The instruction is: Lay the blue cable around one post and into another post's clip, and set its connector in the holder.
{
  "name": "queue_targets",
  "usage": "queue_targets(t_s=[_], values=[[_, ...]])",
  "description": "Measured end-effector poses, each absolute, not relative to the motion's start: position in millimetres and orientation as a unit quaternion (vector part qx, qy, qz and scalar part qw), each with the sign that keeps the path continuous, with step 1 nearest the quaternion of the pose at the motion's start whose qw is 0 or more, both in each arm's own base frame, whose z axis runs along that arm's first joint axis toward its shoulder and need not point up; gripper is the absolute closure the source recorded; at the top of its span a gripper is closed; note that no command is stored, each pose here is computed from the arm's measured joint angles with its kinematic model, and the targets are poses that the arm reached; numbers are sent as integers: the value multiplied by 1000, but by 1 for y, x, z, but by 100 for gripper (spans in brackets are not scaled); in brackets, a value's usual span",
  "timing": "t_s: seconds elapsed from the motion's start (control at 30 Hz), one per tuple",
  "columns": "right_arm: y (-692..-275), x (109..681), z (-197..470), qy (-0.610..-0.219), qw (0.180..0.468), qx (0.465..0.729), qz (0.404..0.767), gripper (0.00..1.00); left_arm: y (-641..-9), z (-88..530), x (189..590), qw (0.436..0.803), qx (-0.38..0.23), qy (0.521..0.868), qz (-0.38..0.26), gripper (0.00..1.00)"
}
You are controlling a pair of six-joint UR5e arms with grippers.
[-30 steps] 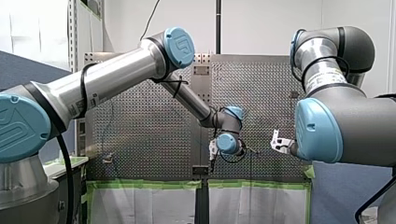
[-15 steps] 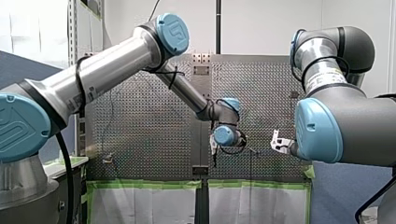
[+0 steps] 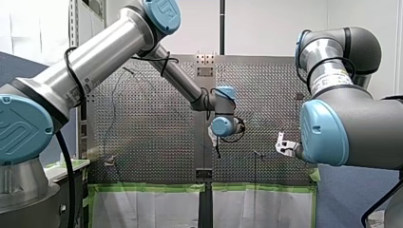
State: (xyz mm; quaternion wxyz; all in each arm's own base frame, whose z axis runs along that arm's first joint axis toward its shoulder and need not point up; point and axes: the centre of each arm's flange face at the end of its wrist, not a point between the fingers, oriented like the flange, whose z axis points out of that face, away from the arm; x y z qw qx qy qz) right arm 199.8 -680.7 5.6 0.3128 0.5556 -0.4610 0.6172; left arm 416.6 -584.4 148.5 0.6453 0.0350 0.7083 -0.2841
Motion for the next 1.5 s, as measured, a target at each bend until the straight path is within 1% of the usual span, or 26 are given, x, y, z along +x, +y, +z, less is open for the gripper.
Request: queue_targets(t_s=[0.2,0.9,1.5], values=[[-681,200,5,-461,313,556,617,100,-570,167,407,651,32,703,-286,7],[-679,203,2,-463,310,557,616,100,-506,216,372,660,25,703,-263,7],[-675,213,1,-462,304,562,615,100,-455,246,327,662,26,703,-259,7]])
